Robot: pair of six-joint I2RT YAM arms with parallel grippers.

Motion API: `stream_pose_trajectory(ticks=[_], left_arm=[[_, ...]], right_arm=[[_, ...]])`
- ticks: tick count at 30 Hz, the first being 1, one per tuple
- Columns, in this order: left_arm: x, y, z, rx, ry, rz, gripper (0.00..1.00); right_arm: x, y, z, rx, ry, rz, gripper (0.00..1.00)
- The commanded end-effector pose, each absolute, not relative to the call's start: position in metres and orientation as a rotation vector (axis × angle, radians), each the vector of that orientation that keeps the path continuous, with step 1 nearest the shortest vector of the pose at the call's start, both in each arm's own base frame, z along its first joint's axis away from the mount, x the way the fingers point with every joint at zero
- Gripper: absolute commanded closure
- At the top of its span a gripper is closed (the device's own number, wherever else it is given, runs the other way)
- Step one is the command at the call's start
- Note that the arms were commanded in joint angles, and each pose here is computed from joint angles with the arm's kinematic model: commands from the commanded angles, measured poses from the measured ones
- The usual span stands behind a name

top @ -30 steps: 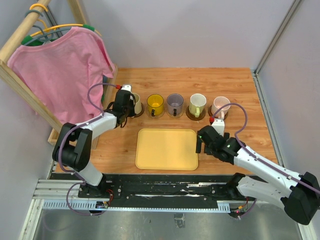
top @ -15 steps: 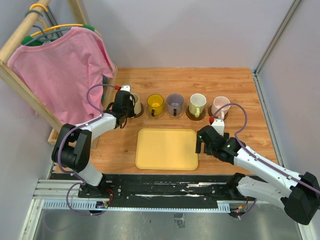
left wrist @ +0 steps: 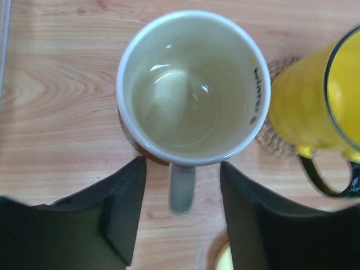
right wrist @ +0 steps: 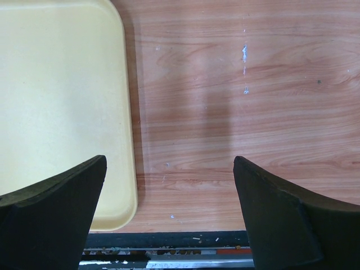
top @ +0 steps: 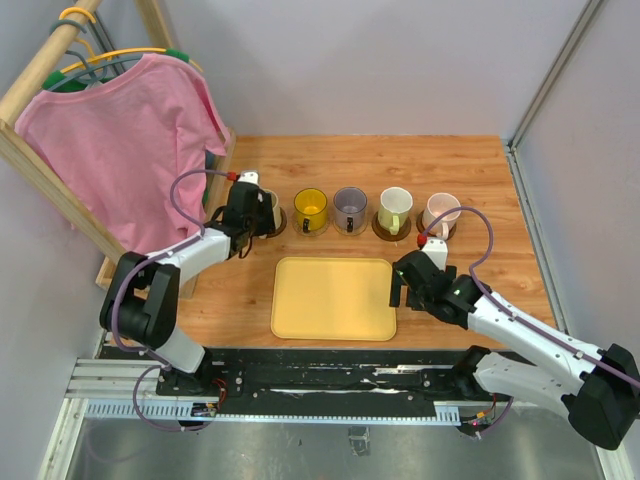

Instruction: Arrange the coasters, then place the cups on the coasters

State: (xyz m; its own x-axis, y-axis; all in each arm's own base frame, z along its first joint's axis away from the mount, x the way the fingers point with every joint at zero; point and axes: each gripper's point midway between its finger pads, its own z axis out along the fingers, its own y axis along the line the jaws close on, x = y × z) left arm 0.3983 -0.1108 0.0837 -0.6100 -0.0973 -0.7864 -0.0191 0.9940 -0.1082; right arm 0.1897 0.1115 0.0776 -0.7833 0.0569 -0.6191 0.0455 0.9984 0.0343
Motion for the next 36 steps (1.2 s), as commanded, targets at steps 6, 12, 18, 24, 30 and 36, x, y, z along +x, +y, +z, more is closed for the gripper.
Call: stream_pose_trajectory(ticks=[6, 12, 18, 24, 30, 36], left_arm=[[0.412, -0.109, 0.118, -0.133, 2.108, -0.128, 0.06], [0.404, -0.105, 0.146, -0.161, 2.056, -0.149, 0.05], [0.38, -0.1, 0.17, -0.197, 2.01, -0.189, 0.04], [0.338, -0.105, 0.146, -0.197, 2.088, -0.227, 0.09], [0.29, -0.137, 0.116, -0.146, 2.161, -0.327, 0.21], [0.261, -0.159, 0.096, -0.101, 2.2, -0.423, 0.24]], right_arm=[[0.192, 0.114, 0.081, 0.08, 2.451, 0.037, 0.04], [0.196, 0.115, 0.089, 0.095, 2.425, 0.043, 0.06], [0.209, 0.111, 0.105, 0.153, 2.338, 0.04, 0.17], [0.213, 0.114, 0.098, 0.17, 2.347, 0.081, 0.37], [0.209, 0.121, 0.081, 0.148, 2.41, 0.096, 0.44], [0.206, 0.129, 0.066, 0.116, 2.456, 0.123, 0.47]])
